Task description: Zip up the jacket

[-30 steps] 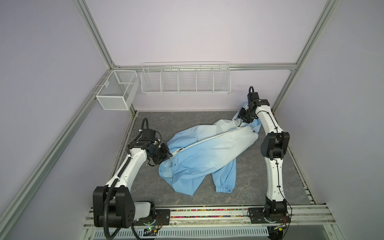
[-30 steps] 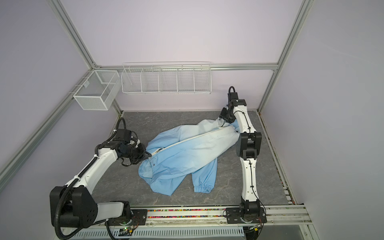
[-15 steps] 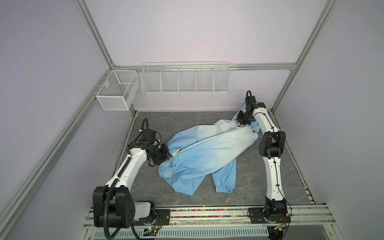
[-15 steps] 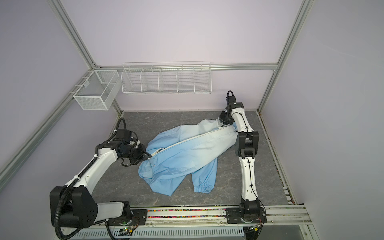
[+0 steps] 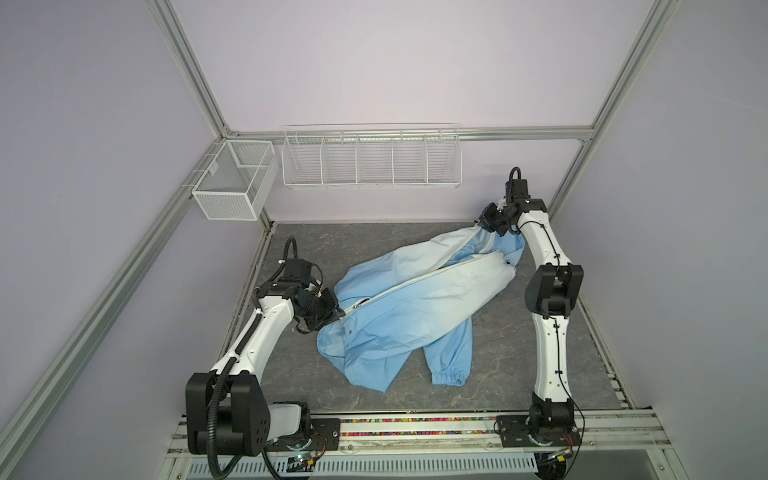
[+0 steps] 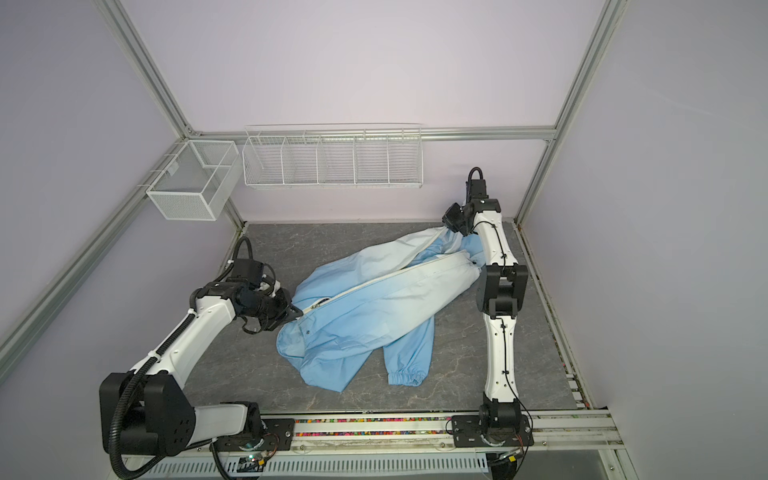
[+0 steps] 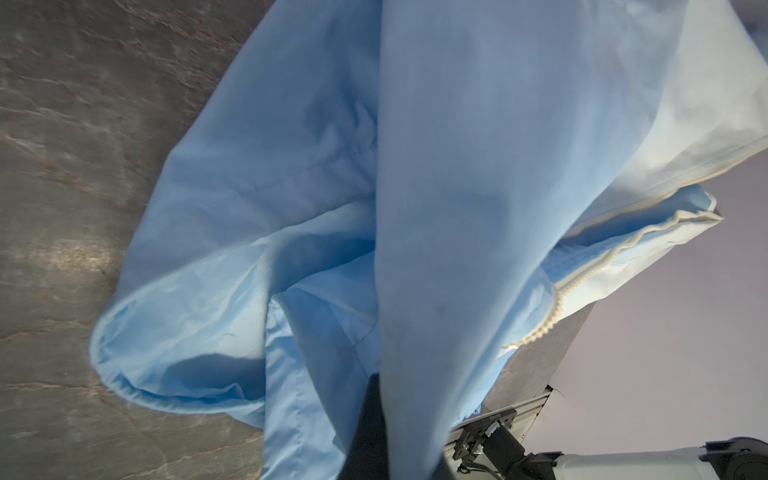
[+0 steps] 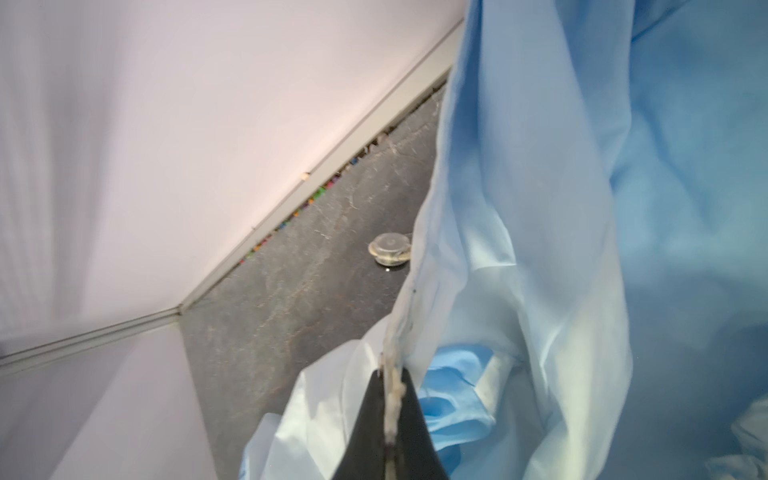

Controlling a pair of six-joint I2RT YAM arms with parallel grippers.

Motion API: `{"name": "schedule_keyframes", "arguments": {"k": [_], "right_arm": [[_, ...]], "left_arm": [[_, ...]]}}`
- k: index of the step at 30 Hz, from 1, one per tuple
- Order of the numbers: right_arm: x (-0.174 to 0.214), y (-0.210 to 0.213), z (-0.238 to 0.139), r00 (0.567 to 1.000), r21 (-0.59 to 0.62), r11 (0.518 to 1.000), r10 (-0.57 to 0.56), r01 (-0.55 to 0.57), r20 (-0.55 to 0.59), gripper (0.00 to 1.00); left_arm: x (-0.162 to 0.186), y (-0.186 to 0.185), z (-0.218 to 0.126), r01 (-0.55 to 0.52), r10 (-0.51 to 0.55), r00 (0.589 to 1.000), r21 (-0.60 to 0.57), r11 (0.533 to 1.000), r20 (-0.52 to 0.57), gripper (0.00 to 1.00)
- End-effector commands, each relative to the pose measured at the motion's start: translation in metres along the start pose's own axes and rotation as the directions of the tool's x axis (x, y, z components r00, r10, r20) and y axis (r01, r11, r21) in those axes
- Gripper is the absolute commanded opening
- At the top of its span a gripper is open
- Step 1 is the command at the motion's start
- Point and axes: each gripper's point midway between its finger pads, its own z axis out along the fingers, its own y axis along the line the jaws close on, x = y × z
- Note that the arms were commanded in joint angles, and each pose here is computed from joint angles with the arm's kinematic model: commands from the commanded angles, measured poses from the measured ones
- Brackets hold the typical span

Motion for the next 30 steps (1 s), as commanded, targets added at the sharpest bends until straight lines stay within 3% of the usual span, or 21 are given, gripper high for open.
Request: {"name": "schedule_keyframes", "arguments": {"k": [1,7,12,21,30], "right_arm": [[-0.022,0.044,-0.053,0.997,-0.153,0.988,0.036,-0.026,0.066,0.07],[-0.028,0.031,-0.068,0.997,-0.155,0.987,0.058,-0.049,0.052,0.07],[-0.028,0.003,-0.068,0.999,-0.084,0.996,0.031,-0.028,0.036,0.07],[-0.004,-0.058,-0.024,0.998,0.030,0.999,-0.023,0.025,-0.065,0.07],[-0.001,-0.109,-0.001,0.997,0.039,0.997,0.070,-0.068,-0.044,0.07]], "left_arm": [[0.004,0.005,-0.001,-0.006,0.006,1.000,-0.006,1.000,-0.016,0.00],[0.004,0.005,-0.001,-0.013,0.013,1.000,-0.004,1.000,-0.021,0.00],[0.004,0.005,-0.002,-0.022,0.022,0.999,-0.002,1.000,-0.023,0.00],[0.001,0.002,-0.008,-0.036,0.036,0.999,0.012,0.999,-0.029,0.00],[0.001,0.002,-0.010,-0.034,0.035,0.999,0.012,0.999,-0.040,0.00]]}}
